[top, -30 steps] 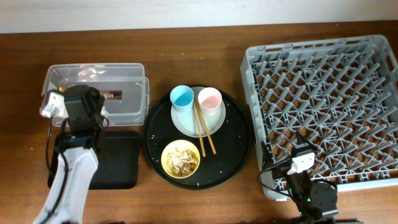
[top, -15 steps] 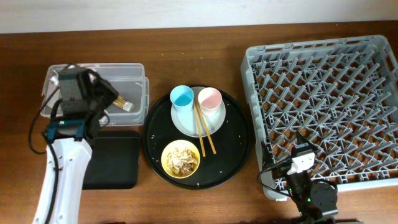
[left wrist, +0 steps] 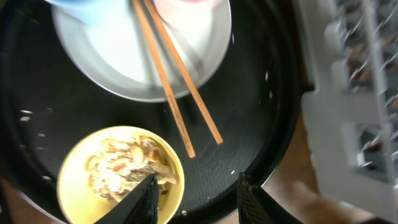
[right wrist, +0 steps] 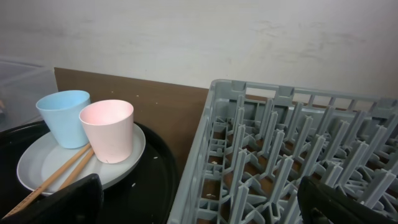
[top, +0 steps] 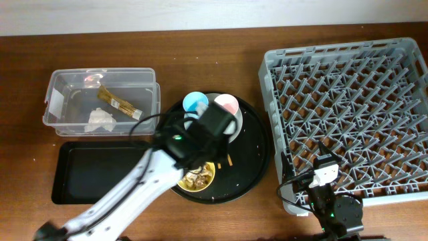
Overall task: Sort waste into correct bins and load items into the dishwasher rack
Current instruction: 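Grasp the yellow bowl rim with the left gripper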
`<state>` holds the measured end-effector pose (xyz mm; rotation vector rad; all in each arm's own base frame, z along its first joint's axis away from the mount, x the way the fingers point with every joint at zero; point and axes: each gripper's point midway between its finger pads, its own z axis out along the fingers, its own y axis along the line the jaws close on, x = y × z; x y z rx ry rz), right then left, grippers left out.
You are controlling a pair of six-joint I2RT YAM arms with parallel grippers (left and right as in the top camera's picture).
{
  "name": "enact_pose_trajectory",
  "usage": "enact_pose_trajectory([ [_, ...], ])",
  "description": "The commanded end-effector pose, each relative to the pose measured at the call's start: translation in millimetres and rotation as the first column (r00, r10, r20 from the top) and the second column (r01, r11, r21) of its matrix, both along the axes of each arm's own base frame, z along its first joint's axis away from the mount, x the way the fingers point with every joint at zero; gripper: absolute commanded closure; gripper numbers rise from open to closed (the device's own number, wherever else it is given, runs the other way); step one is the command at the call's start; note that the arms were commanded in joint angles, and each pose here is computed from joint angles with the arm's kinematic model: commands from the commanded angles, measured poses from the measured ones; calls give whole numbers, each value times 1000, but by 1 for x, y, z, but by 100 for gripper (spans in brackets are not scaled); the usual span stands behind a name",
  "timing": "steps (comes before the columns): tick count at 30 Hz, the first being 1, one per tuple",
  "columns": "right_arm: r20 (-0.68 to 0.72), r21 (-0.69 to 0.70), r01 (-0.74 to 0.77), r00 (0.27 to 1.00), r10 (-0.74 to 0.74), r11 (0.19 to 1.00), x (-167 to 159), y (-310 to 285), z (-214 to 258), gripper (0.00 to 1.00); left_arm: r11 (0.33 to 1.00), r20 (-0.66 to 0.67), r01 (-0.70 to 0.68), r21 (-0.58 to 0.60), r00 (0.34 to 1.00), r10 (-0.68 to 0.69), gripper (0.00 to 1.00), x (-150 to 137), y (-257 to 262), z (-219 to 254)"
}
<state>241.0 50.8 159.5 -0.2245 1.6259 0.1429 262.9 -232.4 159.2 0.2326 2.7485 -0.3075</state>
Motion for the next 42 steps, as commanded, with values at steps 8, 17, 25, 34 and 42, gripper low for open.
enact_pose_trajectory([
  [8,-6,8,13,1000,-12,1000,0,-3,-2,1,965,-232,130,226,970,-76,60,-45,-11,-77],
  [17,-6,8,12,1000,-12,1000,0,-3,-2,2,956,-220,95,278,975,-33,60,-49,5,-106],
  [25,-6,8,13,1000,-12,1000,0,-3,-2,2,951,-204,90,296,979,-29,60,-42,3,-121],
  [34,-6,8,13,1000,-12,1000,0,-3,-2,2,949,-148,69,306,989,-24,60,-31,1,-121],
  [42,-6,8,12,1000,-12,1000,0,-2,-2,2,950,-151,70,305,988,-24,79,-34,5,-132],
])
